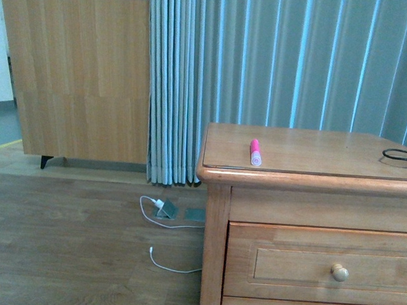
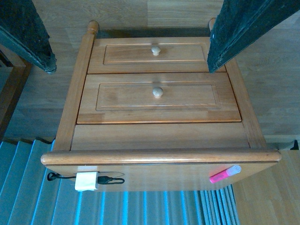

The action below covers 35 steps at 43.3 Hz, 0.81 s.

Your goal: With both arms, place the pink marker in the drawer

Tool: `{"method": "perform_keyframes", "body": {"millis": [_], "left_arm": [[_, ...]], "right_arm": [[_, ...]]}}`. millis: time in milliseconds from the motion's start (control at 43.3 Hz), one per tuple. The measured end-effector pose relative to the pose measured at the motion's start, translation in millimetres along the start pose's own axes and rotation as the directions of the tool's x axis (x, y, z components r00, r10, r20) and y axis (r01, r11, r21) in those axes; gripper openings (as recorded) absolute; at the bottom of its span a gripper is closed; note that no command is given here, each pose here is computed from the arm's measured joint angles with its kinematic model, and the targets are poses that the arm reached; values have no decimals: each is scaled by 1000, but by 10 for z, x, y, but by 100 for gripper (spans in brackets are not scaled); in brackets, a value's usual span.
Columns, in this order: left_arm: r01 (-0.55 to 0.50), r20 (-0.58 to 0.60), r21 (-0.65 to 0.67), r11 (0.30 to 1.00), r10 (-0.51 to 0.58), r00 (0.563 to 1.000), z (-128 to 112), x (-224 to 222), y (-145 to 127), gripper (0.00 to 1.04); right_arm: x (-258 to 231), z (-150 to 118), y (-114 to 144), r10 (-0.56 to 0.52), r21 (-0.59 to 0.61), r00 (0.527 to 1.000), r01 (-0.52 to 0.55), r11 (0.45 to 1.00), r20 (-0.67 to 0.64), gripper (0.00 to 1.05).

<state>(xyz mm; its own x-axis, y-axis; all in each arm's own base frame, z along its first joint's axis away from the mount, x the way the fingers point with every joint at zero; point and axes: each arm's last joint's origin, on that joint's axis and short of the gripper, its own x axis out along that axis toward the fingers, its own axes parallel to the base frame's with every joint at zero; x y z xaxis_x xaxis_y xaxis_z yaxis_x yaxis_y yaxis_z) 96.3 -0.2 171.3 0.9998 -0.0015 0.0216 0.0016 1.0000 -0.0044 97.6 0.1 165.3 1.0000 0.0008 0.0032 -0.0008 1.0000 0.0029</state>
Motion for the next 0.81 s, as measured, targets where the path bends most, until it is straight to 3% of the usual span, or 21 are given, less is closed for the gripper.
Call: {"method": "perform_keyframes", "body": {"millis": [185,531,809], "left_arm": [[0,0,0,1000,0,1000,0,0,0,99],[0,0,0,1000,0,1000,0,0,0,99],[0,0,0,1000,0,1000,0,0,0,99]], "right_arm": [[0,0,0,0,0,1000,0,1000,0,96],[157,26,-51,7,130,995,7,991,-102,96],[776,-47,35,64,115,975,-40,993,-212,96]]}}
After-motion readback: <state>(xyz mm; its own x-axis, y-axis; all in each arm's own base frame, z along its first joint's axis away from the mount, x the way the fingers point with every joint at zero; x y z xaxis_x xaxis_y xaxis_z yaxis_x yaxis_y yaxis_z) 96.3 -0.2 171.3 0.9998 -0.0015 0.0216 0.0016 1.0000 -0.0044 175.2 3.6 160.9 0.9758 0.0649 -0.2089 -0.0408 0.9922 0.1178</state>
